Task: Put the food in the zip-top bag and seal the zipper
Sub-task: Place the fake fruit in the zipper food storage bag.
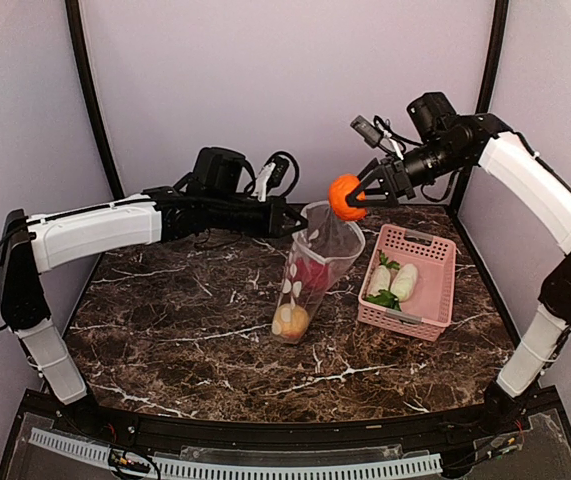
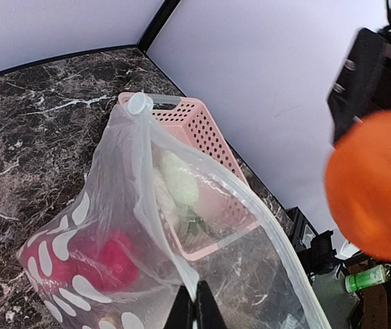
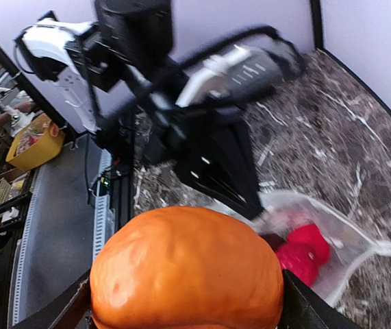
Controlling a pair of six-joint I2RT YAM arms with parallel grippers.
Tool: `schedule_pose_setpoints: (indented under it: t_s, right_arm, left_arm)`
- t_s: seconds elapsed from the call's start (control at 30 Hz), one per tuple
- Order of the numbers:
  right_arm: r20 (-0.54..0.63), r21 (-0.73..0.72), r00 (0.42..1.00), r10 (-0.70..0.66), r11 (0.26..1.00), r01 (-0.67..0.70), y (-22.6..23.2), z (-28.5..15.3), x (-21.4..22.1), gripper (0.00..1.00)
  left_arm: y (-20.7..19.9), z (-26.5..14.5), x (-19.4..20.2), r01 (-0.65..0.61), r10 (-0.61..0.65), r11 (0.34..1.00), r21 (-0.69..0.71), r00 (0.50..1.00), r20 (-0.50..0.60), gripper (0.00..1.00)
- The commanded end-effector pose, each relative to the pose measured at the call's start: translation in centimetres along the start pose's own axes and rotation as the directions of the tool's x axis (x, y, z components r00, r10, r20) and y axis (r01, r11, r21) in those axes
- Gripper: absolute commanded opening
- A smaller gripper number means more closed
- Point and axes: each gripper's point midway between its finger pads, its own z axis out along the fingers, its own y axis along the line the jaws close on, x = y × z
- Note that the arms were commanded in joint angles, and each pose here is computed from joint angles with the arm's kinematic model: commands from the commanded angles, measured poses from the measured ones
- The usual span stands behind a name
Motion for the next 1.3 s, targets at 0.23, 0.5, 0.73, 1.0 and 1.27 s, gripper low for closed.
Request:
schedule_pose_setpoints:
  t_s: [0.23, 0.5, 0.73, 1.0, 1.27]
  right_arm:
    - [0.079, -0.11, 0.996, -0.035, 0.993, 0.043, 0.9, 3.5, -1.8, 0.8]
    - [0.048, -0.041, 0.999, -0.013, 0.999, 0.015, -1.0, 4.8, -0.4, 0.81]
    - [-0.031, -0.004, 0.999, -0.011, 1.0, 0.011, -1.9, 7.0, 3.4, 0.82]
    - [-0.07, 0.026, 0.998, 0.0, 1.0, 0.002, -2.9, 8.0, 4.3, 0.82]
    - [-0.143, -0.004, 0.99, 0.014, 1.0, -0.014, -2.0, 8.3, 6.1, 0.99]
  left_arm:
    - [0.2, 1.8, -0.5, 0.135, -0.132, 0.99, -0.04, 0.989, 0.067, 0.01]
    - [0.3, 0.4, -0.5, 0.127, -0.121, 0.989, -0.081, 0.989, 0.08, 0.01]
    - [-0.3, -0.4, -2.3, 0.086, -0.073, 0.992, -0.089, 0.988, 0.134, 0.01]
    - [0.6, 0.4, -2.9, 0.093, -0.073, 0.99, -0.105, 0.981, 0.18, 0.01]
    - [0.8, -1.0, -3.8, 0.066, -0.03, 0.987, -0.144, 0.971, 0.235, 0.01]
